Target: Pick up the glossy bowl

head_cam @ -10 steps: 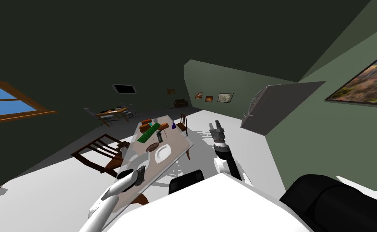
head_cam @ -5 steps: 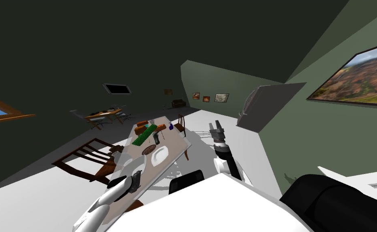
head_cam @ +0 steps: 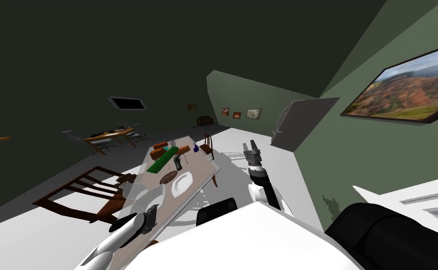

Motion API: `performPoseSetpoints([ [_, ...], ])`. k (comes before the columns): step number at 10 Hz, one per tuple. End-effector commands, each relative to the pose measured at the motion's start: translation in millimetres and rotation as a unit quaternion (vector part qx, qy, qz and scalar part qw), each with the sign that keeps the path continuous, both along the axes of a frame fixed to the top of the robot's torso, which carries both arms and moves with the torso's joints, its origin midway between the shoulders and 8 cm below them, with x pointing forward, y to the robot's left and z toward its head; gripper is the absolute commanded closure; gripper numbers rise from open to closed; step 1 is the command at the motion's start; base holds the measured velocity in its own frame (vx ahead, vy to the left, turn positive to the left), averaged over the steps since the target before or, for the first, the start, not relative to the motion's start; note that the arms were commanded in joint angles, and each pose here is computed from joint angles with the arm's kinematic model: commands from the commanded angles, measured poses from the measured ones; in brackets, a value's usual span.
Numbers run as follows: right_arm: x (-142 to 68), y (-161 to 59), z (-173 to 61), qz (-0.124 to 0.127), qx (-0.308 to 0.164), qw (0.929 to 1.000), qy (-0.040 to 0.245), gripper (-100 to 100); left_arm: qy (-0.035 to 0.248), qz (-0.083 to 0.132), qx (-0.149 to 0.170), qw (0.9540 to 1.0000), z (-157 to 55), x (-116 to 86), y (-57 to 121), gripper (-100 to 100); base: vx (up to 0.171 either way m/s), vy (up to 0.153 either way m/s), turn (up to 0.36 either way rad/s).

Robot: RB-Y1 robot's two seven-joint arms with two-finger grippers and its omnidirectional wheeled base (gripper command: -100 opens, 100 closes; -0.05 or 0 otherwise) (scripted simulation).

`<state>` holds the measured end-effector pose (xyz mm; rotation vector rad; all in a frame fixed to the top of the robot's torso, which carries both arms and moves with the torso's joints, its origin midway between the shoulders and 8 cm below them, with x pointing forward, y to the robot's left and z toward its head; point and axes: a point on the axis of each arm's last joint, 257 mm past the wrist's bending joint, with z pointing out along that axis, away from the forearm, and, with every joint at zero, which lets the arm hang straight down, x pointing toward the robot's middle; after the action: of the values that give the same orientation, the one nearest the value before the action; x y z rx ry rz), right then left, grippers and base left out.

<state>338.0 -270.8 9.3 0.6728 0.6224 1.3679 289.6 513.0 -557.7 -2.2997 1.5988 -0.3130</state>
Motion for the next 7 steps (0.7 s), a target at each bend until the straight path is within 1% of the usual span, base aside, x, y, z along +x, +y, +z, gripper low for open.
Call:
performPoseSetpoints([
  [1, 0.0, 0.0, 0.0, 0.0, 0.0, 1.0, 0.0, 0, -0.004, 0.009, -0.005, 0.9999, -1.0, -4.9, 4.3, -100, 0.007, -0.028, -0.003],
  [3, 0.0, 0.0, 0.0, 0.0, 0.0, 1.0, 0.0, 0, -0.016, 0.027, -0.026, 0.9992, 0.0, -0.2, -2.5, -100, 0.001, -0.005, 0.009],
  [4, 0.0, 0.0, 0.0, 0.0, 0.0, 1.0, 0.0, 0, 0.004, 0.027, 0.009, 0.9996, -2.5, -36.4, 34.9, -100, 0.013, -0.041, -0.344],
  [5, 0.0, 0.0, 0.0, 0.0, 0.0, 1.0, 0.0, 0, -0.009, 0.021, 0.013, 0.9997, 6.6, -22.5, 36.5, -100, 0.011, -0.049, -0.163],
  [6, 0.0, 0.0, 0.0, 0.0, 0.0, 1.0, 0.0, 0, -0.008, 0.028, 0.007, 0.9996, 4.4, -26.3, 36.2, -100, 0.007, -0.031, 0.014],
  [7, 0.0, 0.0, 0.0, 0.0, 0.0, 1.0, 0.0, 0, -0.004, 0.039, 0.0, 0.9992, 0.8, -33.2, 36.5, -100, 0.005, -0.011, 0.021],
])
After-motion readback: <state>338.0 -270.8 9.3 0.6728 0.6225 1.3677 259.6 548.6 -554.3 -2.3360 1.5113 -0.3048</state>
